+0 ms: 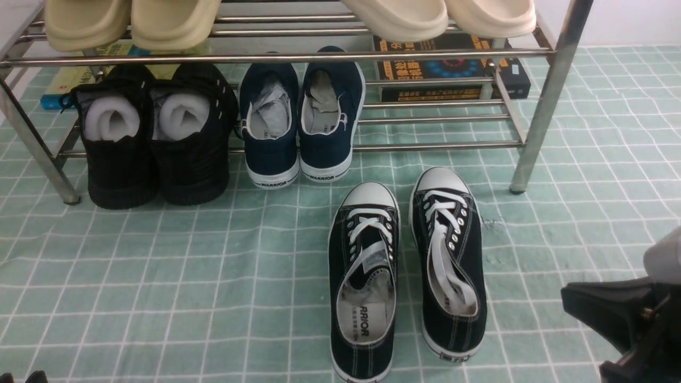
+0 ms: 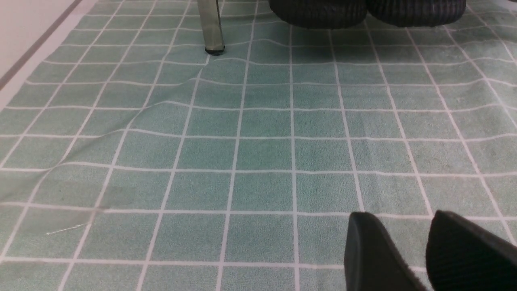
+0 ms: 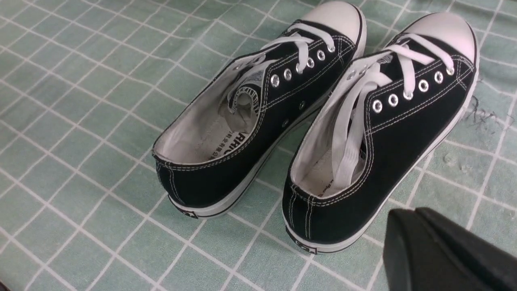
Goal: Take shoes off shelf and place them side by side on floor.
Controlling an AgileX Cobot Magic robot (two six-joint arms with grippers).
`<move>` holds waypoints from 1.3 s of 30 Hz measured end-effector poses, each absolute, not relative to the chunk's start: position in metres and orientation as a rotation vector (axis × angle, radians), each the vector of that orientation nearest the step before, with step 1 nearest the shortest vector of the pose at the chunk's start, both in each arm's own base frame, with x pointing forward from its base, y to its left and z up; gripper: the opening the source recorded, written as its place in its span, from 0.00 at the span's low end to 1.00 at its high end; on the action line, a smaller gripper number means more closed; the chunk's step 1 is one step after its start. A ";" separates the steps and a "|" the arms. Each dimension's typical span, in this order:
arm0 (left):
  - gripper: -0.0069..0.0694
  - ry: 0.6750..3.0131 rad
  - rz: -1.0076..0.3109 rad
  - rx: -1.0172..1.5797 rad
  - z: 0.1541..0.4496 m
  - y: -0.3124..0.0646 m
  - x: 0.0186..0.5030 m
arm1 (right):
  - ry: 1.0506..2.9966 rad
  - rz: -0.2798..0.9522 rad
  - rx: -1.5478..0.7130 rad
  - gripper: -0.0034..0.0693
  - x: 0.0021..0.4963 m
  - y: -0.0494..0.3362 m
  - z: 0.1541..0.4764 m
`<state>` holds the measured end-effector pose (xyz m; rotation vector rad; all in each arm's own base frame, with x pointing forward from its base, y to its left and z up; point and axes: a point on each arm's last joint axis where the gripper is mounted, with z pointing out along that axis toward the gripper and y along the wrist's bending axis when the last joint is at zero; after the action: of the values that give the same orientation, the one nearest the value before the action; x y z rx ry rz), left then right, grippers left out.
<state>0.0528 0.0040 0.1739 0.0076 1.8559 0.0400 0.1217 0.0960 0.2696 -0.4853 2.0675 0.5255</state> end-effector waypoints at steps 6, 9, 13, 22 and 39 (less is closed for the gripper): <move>0.41 1.856 0.040 0.008 0.174 0.004 0.053 | 2.050 0.530 -0.483 0.05 0.122 0.096 0.271; 0.41 1.856 0.040 0.008 0.174 0.004 0.053 | 2.056 0.551 -0.463 0.05 0.121 0.096 0.271; 0.41 1.856 0.040 0.008 0.174 0.004 0.053 | 2.031 0.547 -0.448 0.05 0.115 0.088 0.271; 0.41 1.856 0.040 0.008 0.174 0.004 0.053 | 1.942 0.326 -0.138 0.06 0.084 0.027 0.236; 0.41 1.856 0.040 0.008 0.174 0.004 0.053 | 1.870 0.066 0.103 0.09 0.052 0.000 0.174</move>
<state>0.0528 0.0040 0.1739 0.0076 1.8559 0.0400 0.0522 0.0005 0.1743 0.1031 1.8699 0.0662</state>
